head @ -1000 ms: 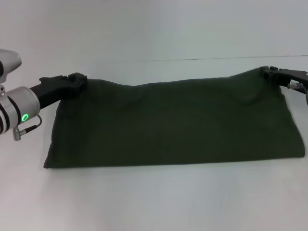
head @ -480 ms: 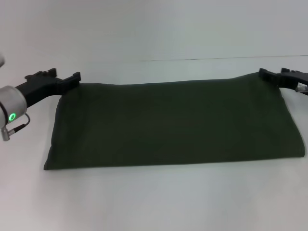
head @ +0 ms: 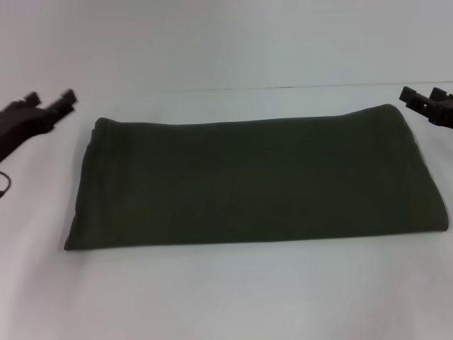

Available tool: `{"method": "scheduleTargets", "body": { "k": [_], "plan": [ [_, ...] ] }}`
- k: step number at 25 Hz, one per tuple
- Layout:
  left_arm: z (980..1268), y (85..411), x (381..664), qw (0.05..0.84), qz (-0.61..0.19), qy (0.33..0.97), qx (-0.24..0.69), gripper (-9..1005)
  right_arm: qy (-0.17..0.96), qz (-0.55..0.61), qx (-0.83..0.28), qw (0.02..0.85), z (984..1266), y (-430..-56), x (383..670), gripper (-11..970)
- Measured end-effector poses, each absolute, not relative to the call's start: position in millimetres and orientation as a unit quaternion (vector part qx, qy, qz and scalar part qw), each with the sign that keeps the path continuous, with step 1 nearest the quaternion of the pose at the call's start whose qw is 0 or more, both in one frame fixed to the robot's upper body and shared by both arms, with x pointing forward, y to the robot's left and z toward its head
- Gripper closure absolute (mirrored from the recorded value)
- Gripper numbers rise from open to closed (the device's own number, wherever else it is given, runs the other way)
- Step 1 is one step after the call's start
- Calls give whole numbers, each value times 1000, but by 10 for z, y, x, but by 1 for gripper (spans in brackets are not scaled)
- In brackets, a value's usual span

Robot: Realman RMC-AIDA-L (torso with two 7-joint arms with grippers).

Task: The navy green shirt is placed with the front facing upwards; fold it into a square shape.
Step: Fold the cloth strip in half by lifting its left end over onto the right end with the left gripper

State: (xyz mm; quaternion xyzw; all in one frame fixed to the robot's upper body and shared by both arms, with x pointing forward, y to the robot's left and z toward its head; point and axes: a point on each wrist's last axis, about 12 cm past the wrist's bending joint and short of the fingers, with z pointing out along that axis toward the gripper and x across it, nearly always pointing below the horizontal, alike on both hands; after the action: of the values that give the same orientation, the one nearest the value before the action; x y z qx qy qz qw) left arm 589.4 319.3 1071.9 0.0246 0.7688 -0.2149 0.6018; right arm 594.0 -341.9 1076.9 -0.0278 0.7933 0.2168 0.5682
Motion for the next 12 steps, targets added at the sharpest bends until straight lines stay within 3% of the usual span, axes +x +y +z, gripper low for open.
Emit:
{"method": "scheduleTargets", "body": {
  "k": [5,12],
  "plan": [
    [10674,3330,5728,604,-235,761,-11,181,787,244,-64,563,10776,-3347,5874,182],
    [10730,3516,5444,511,-283,811,14,185,793,262,-135,533,10724,-3139,5828,183]
  ]
}}
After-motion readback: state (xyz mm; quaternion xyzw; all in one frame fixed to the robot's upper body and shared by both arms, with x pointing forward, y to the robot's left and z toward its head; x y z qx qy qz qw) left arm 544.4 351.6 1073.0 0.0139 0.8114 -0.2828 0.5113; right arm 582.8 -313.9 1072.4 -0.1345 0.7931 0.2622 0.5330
